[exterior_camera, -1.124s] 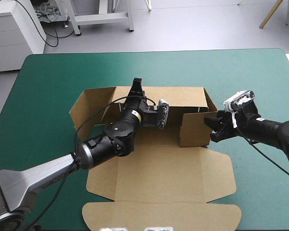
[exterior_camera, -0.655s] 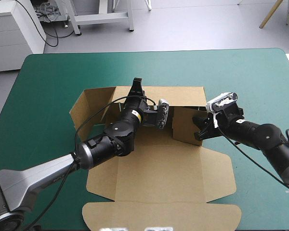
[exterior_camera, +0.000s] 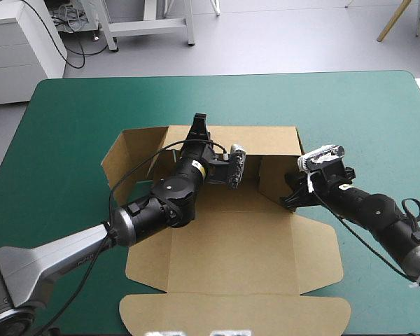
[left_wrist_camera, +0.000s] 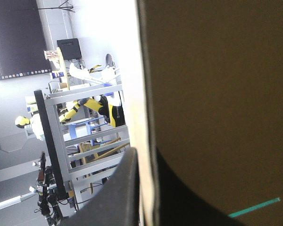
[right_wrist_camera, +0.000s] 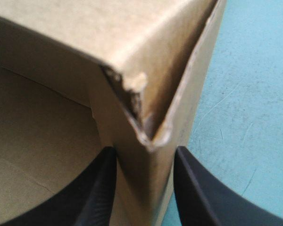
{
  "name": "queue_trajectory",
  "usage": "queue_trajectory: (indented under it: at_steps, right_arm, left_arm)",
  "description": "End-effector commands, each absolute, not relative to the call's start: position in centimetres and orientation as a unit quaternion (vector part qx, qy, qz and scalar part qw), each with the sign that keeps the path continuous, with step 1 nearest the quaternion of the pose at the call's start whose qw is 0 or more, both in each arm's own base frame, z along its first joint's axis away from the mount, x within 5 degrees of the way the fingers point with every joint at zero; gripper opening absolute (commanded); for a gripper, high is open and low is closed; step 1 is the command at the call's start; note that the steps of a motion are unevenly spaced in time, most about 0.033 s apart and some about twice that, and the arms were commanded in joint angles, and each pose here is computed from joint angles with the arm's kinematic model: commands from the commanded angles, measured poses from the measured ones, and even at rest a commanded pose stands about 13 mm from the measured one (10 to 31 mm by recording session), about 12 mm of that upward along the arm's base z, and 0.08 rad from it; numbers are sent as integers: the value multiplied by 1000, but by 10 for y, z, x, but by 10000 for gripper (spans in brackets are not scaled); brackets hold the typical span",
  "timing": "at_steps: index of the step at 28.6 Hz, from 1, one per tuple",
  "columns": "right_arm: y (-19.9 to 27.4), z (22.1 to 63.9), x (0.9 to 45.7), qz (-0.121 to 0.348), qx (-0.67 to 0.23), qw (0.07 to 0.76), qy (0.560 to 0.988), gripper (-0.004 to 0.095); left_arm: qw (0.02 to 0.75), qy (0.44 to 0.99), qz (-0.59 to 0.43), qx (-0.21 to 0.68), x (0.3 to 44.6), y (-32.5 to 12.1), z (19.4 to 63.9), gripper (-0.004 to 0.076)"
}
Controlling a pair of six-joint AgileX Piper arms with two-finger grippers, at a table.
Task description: Fold the box
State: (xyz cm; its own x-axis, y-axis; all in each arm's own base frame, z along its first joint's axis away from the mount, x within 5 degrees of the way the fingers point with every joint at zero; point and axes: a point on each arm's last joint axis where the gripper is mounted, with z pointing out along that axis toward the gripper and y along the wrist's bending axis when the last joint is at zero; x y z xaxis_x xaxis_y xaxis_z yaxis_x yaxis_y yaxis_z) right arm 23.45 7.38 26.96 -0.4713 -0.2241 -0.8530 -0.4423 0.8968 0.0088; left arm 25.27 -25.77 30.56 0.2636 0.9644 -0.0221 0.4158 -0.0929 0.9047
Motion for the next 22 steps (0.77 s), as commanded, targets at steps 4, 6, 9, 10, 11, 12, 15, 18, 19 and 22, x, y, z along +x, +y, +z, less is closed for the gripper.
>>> queue_trajectory:
  at_steps: [4, 6, 9, 10, 11, 12, 15, 18, 19, 22]
  right_arm:
    - [75, 276, 241, 105, -189, 493, 843, 309]
    - [76, 271, 244, 111, -189, 484, 848, 224]
    - [77, 269, 244, 112, -187, 480, 850, 41]
    - [77, 270, 245, 112, -187, 482, 849, -15]
    - [76, 270, 245, 110, -186, 483, 848, -16]
    - [76, 270, 245, 108, -185, 485, 848, -18]
    - [75, 271, 246, 107, -178, 489, 847, -19]
    - [75, 272, 246, 109, -172, 490, 847, -19]
    - [75, 272, 246, 108, -172, 491, 847, -19]
    - [75, 272, 247, 106, -170, 493, 847, -19]
  left_arm:
    - [466, 505, 267, 676, 244, -269, 312, -10]
    - [466, 505, 267, 676, 244, -269, 312, -10]
    - [466, 505, 267, 676, 244, -269, 312, -8]
    - [466, 505, 267, 676, 244, -269, 312, -8]
    - [466, 505, 267, 676, 244, -269, 312, -8]
    - [466, 505, 267, 676, 244, -269, 312, -8]
    - [465, 507, 269, 674, 242, -268, 313, 34]
    - [467, 511, 268, 670, 236, -268, 318, 130]
    - [470, 517, 263, 665, 234, -269, 319, 162]
    - [476, 516, 263, 661, 223, -270, 326, 298]
